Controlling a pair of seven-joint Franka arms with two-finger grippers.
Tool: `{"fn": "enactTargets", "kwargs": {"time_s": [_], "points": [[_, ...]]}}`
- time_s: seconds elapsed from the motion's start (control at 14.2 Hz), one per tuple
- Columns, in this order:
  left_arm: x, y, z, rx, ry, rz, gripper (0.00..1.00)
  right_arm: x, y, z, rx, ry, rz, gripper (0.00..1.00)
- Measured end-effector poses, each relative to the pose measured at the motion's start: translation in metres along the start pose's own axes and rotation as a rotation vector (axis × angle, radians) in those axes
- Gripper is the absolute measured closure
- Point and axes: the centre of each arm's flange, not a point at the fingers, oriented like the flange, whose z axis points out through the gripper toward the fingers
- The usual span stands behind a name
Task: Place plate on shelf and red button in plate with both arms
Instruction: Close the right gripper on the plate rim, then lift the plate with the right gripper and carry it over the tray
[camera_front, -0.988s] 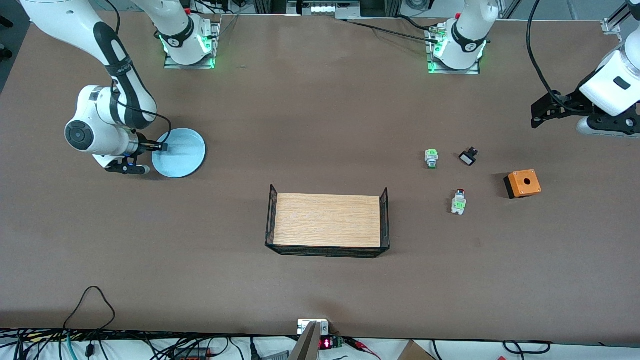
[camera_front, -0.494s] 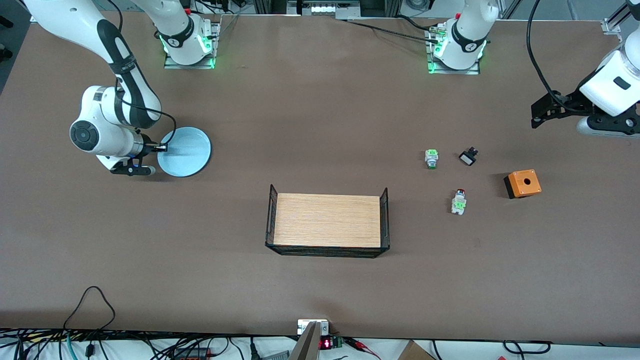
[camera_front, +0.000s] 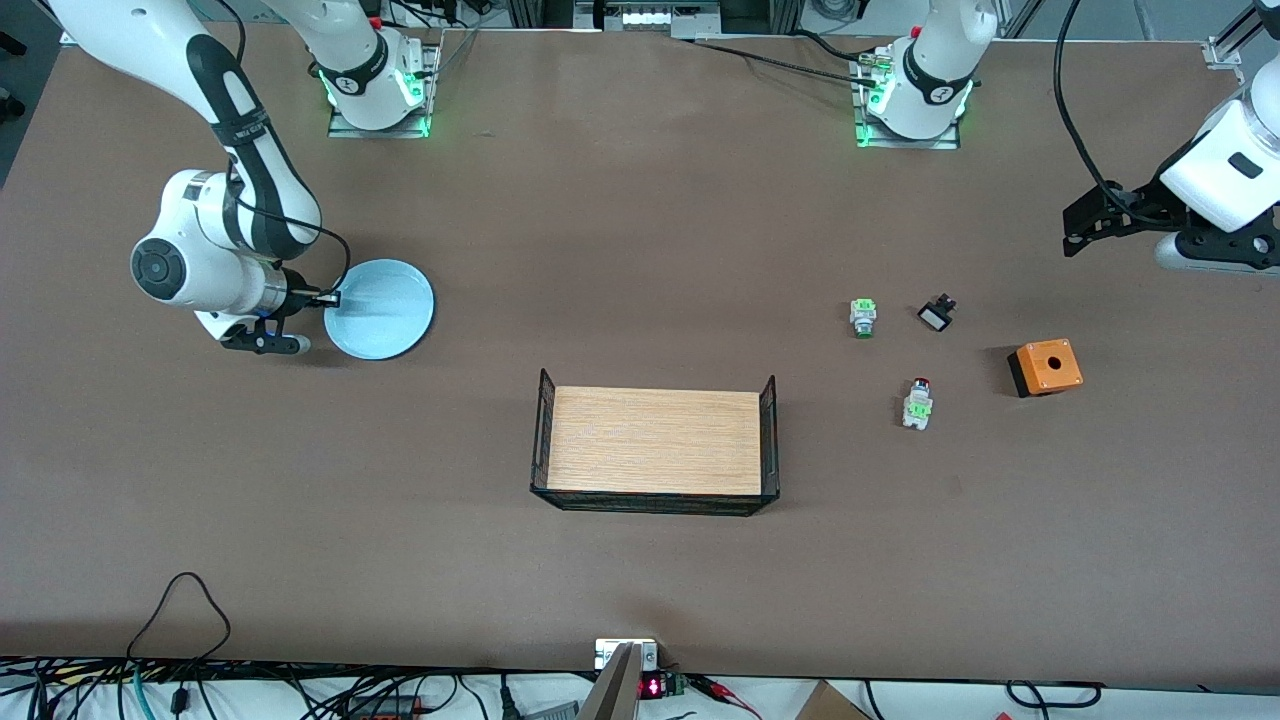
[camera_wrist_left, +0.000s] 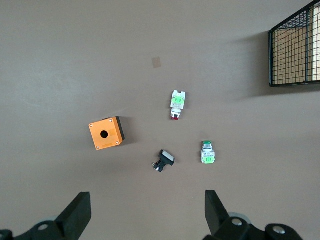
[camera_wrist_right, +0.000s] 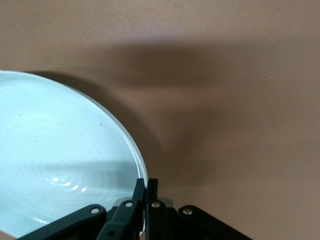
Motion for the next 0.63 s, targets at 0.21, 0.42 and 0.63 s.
{"fn": "enactTargets", "kwargs": {"time_s": [0.21,0.42,0.63], "points": [[0.000,0.000,0.000,0.000,0.000,0.000,0.00,0.006,-0.008,-0.041,0.016,0.002,-0.012,0.97],[0.000,0.000,0.000,0.000,0.001,-0.001,0.00,0.014,-0.024,-0.102,0.055,-0.011,-0.010,0.97],[0.000,0.000,0.000,0.000,0.001,-0.001,0.00,0.014,-0.033,-0.151,0.083,-0.019,0.030,0.97]]}}
